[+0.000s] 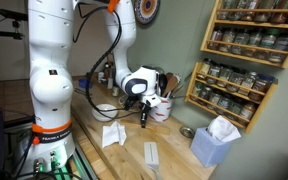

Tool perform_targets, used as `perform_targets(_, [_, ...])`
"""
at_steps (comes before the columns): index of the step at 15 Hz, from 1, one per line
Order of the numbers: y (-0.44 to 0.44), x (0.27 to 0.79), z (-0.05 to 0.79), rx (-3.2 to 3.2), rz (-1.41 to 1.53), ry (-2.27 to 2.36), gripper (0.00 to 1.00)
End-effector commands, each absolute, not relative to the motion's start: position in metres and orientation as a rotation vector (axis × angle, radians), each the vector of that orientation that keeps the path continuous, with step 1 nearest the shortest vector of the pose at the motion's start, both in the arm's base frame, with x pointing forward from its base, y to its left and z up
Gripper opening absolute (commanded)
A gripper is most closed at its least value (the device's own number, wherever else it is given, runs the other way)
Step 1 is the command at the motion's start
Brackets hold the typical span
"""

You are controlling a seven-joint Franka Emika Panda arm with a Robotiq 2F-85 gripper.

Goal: Pick up the wooden spoons one by one from the table and put them in the utensil holder

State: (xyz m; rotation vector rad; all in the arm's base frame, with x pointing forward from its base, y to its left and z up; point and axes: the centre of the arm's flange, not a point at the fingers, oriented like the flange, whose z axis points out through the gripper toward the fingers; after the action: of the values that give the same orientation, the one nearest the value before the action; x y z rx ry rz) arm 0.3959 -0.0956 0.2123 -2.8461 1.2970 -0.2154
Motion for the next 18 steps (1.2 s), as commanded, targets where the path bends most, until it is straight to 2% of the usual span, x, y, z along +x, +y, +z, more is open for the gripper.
perform_targets(1, [-0.092,0.400,0.216,-2.869,-0.240,1.291,0.06])
perform_targets(13, [-0.104,0.395,0.267,-2.789,-0.321,1.551,0.06])
perform_targets(18, [-0.092,0.385,0.313,-2.788,-0.358,1.627,0.06])
